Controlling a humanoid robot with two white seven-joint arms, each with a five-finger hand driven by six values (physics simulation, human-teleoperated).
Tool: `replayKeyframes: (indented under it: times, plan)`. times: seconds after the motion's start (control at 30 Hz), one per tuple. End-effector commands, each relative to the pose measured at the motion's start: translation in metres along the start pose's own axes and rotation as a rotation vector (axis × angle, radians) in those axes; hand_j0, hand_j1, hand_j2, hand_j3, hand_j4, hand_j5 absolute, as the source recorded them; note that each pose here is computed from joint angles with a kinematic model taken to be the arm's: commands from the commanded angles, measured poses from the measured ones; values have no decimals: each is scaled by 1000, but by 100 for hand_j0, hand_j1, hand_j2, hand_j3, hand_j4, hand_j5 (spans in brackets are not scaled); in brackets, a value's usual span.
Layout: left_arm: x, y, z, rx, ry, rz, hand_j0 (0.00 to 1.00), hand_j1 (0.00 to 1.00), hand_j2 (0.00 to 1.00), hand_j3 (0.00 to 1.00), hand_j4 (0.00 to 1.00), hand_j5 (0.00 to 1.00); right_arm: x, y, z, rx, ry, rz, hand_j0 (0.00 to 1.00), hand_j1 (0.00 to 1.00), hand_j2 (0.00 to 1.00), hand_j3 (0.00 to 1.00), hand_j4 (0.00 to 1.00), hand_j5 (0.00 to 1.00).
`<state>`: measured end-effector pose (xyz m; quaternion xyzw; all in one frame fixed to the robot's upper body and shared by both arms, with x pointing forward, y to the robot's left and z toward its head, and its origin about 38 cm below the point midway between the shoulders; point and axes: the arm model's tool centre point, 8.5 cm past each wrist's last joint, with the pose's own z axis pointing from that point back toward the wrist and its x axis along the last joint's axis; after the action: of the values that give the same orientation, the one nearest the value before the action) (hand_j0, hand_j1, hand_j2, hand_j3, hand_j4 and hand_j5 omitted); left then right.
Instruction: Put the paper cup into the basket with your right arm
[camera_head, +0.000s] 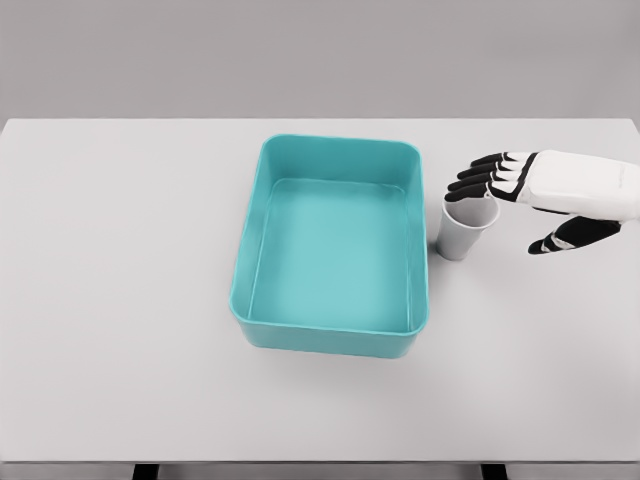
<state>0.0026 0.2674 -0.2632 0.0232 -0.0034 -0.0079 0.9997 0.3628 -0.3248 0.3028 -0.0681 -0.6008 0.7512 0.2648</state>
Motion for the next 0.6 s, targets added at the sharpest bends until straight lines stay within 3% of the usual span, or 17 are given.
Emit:
replayKeyframes:
  times: [0.0,0.1,0.13,0.17,0.4,0.47,0.5,0.57]
  plan:
    - [0,0,0,0,0,0,100,100,100,100,100,100,0,-1,0,-2,0,-3,100,100,100,100,100,100]
    - [0,0,0,0,0,0,100,100,100,100,100,100,-1,-3,1,-1,11,18,100,100,100,100,100,100]
    - [0,0,0,0,0,0,100,100,100,100,100,100,-5,-12,7,3,59,82,100,100,100,100,100,100]
    - [0,0,0,0,0,0,100,100,100,100,100,100,-15,-14,10,9,143,70,100,100,100,100,100,100]
    - [-1,0,0,1,2,0,100,100,100,100,100,100,-48,-1,-10,-8,363,-159,100,100,100,100,100,100]
    - [-1,0,0,0,2,0,100,100,100,100,100,100,-54,-17,-44,14,425,-207,100,100,100,100,100,100]
    - [0,0,0,0,0,0,100,100,100,100,100,100,-56,-35,-47,17,475,-196,100,100,100,100,100,100]
    - [0,0,0,0,0,0,100,100,100,100,100,100,-64,-50,-47,9,547,-220,100,100,100,100,100,100]
